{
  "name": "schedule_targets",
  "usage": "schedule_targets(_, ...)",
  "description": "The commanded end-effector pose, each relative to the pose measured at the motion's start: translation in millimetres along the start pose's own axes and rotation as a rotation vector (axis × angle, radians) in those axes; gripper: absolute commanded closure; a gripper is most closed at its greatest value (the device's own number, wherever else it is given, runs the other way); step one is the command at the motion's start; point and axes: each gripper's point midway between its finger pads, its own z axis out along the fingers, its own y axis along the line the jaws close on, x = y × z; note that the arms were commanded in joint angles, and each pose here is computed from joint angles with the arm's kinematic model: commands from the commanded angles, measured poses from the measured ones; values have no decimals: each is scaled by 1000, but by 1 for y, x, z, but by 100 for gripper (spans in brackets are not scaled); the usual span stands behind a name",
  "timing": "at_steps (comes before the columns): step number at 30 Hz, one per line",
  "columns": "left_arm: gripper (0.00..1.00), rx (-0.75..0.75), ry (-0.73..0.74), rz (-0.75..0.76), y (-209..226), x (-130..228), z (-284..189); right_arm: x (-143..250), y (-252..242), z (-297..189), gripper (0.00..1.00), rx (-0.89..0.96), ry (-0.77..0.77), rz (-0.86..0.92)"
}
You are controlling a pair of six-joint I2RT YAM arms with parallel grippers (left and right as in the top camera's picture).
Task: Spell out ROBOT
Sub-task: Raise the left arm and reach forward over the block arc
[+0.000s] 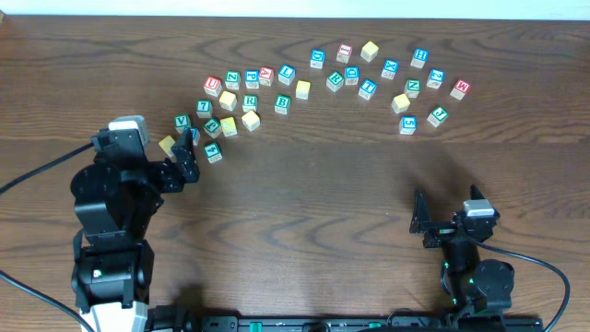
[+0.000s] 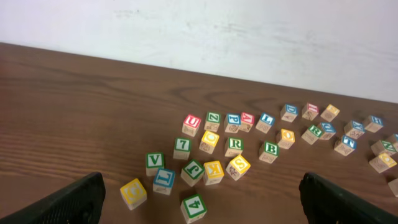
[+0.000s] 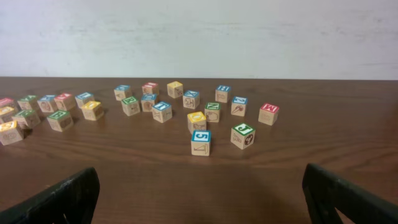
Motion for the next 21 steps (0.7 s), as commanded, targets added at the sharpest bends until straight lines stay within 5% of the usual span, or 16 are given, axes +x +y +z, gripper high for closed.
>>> schedule_targets(1, 1, 19, -8, 1, -6, -17, -3, 2, -1, 0, 1, 2, 8, 11)
schedule_targets(21, 1, -4, 153, -30, -9, -40, 2, 2, -1, 0, 1, 2, 8, 11)
